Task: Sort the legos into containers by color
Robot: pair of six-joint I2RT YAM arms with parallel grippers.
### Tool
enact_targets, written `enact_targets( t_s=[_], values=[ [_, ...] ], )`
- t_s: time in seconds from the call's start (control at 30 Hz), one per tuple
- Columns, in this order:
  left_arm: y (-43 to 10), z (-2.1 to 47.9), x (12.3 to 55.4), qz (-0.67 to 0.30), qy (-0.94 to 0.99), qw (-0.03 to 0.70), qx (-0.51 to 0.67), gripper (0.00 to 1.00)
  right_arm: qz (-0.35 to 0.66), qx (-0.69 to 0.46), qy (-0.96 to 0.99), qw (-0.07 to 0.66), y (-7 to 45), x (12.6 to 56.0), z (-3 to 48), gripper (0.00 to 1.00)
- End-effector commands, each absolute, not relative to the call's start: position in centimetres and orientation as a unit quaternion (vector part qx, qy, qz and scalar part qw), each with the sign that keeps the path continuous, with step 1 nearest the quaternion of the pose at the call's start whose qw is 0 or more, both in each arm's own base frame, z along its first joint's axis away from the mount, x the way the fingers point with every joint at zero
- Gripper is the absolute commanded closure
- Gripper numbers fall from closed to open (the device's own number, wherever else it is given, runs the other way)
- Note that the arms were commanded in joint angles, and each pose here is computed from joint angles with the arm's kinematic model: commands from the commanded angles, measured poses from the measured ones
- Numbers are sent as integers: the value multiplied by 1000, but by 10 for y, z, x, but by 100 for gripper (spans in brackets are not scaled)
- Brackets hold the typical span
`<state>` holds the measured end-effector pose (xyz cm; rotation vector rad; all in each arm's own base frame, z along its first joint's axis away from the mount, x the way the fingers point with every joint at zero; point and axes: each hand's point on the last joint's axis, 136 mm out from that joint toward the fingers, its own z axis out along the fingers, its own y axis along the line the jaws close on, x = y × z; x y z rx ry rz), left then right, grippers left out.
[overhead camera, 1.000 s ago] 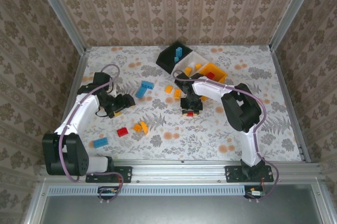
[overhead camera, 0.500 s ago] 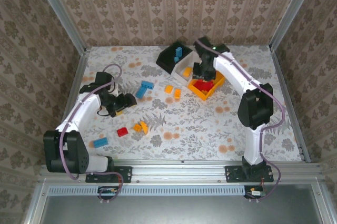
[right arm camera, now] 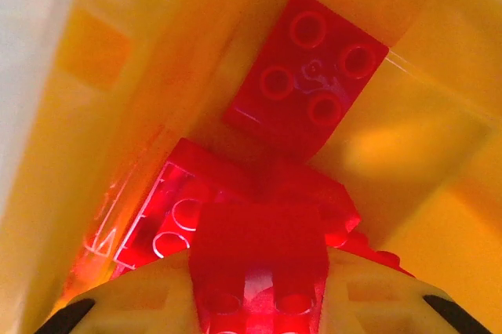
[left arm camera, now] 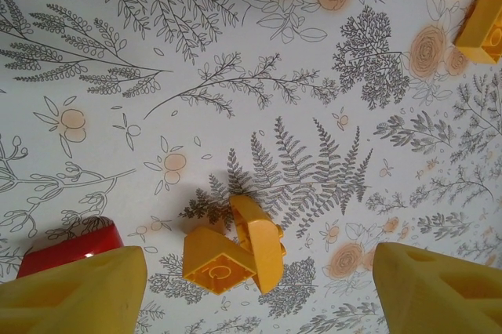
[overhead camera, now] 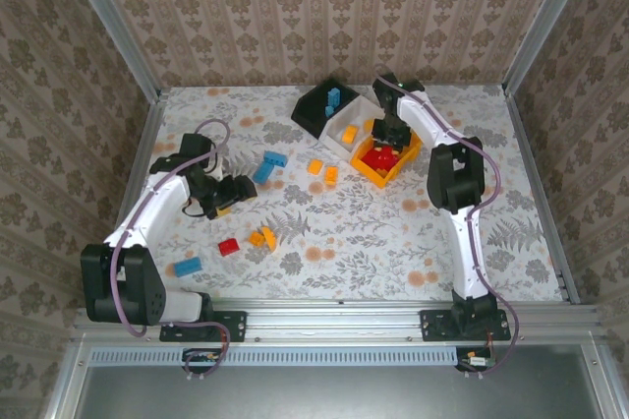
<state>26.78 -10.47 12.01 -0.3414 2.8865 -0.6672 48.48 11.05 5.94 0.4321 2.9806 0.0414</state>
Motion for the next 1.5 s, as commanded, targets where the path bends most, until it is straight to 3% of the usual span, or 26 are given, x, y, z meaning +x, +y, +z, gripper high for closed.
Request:
enact_targets(
  t_s=[0.0,0.2,0.47,0.77,1.0,1.47],
  values=[
    [-105,125,265,-218,966,80,-110,23,14,140,988,64,107,486,68,70],
    [-107,125,271,-220,966,78,-107,23,10,140,988,68,104,484,76,55],
    [-81,120,251,-137,982,42,-121,23,47,138,980,138,118,475,150,43],
    [-64,89,202,-78,980,-31,-178,22,88,94,981,144,162,427,170,42],
    [-64,60,193,-72,978,-68,-186,21,115,84,981,130,183,408,166,42],
    [-59,26,195,-70,971,-81,-215,26,119,87,981,126,178,388,166,43]
  ],
)
